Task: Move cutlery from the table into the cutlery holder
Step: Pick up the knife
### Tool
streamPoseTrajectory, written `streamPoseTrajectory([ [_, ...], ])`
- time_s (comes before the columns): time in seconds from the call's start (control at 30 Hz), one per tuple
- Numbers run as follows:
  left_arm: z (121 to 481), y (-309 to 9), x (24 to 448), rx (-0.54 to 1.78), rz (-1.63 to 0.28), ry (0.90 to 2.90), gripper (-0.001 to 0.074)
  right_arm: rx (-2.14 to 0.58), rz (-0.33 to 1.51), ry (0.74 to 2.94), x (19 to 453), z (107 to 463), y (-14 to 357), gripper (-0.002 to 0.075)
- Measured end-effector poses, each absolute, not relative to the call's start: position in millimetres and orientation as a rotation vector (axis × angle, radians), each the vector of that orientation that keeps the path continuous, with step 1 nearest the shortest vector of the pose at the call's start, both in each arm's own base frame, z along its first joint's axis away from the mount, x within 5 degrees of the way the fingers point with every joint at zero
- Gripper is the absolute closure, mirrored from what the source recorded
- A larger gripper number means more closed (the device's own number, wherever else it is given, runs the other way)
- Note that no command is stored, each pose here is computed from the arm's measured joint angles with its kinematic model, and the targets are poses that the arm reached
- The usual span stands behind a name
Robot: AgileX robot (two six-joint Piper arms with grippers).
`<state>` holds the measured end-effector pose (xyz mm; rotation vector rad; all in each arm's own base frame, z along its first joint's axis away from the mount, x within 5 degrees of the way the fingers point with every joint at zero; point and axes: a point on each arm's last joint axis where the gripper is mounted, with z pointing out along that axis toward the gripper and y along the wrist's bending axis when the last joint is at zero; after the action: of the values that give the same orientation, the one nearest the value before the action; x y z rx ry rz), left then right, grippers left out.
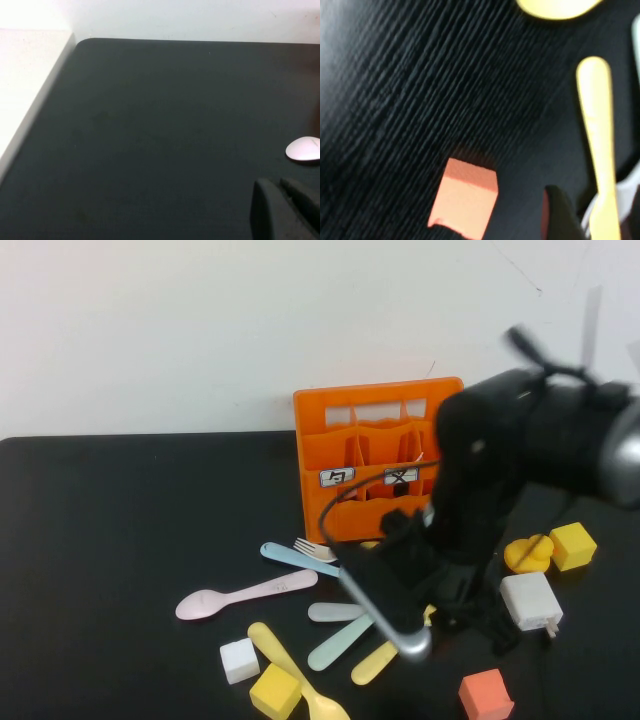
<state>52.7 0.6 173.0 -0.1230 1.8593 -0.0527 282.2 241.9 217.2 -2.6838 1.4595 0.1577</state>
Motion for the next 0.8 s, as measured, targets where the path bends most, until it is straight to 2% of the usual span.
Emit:
streamPoseTrajectory([
  [0.4,173.0,0.6,52.7,-0.124,-0.054,1.859,0.0736,-2.803,0.126,1.433,302.5,166.2,265.7,0.0396],
  [0.8,173.0,0.5,52.7,-0.124,-0.055,1.859,0.0736,-2.748,0.07,1.556,314.5,132.6,271.7,0.0396],
])
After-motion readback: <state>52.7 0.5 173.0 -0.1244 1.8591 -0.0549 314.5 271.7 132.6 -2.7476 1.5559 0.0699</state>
